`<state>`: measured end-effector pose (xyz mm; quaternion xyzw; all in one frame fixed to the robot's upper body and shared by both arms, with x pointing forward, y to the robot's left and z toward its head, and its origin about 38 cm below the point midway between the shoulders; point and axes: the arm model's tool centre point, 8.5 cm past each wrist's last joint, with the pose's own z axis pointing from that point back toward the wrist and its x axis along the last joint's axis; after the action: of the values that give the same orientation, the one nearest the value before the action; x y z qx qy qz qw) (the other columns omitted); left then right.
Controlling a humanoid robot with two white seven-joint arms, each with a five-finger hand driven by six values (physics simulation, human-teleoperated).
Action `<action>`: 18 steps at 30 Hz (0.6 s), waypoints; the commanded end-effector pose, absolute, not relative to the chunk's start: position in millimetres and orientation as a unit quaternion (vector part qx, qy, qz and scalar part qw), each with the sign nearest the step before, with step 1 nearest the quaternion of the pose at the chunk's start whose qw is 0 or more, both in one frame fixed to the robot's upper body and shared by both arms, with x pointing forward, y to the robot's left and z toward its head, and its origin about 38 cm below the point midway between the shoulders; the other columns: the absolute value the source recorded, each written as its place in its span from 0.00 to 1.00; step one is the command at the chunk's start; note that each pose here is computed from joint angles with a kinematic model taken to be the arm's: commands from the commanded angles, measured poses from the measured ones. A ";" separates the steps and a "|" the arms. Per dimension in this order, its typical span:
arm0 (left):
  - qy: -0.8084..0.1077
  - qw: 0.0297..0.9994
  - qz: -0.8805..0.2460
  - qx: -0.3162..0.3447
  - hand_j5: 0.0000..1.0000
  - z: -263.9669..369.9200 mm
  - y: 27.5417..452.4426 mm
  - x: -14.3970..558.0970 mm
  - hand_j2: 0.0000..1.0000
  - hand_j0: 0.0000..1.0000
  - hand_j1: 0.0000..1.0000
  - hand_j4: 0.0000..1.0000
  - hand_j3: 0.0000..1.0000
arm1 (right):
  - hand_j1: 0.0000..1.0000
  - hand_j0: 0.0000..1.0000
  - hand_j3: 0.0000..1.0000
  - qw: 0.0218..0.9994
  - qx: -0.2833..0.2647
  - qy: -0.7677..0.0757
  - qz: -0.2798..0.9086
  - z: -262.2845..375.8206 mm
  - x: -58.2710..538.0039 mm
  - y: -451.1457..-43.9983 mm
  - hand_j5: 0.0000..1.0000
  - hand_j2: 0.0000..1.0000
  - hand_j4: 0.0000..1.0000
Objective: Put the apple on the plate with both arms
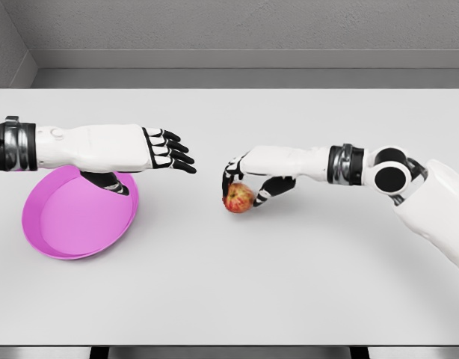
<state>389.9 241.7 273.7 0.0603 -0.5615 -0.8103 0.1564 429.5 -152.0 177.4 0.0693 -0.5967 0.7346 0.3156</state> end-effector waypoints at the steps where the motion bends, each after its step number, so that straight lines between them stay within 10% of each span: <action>1: -0.564 0.158 -0.808 0.059 1.00 274.3 241.4 390.1 1.00 1.00 1.00 1.00 1.00 | 0.59 0.59 0.59 0.315 0.080 -0.598 0.733 175.0 427.3 -142.4 0.59 0.59 0.59; 3: -0.563 0.158 -0.809 0.058 1.00 273.7 241.4 389.9 1.00 1.00 1.00 1.00 1.00 | 1.00 1.00 1.00 0.324 0.071 -0.596 0.731 174.4 432.2 -149.6 1.00 1.00 1.00; 11: -0.563 0.158 -0.809 0.057 1.00 273.2 240.7 389.8 1.00 1.00 1.00 1.00 1.00 | 1.00 1.00 1.00 0.433 -0.116 -0.645 0.619 229.9 461.3 -377.1 1.00 1.00 1.00; 18: -0.573 0.077 -0.816 0.000 1.00 255.1 138.8 397.5 1.00 1.00 1.00 1.00 1.00 | 1.00 1.00 1.00 0.436 -0.123 -0.654 0.606 233.2 460.5 -383.8 1.00 1.00 1.00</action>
<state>396.8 171.0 259.5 0.0207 -0.5648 -0.8193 0.0967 460.8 -377.3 228.5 -0.1173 -0.6501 0.6121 0.4347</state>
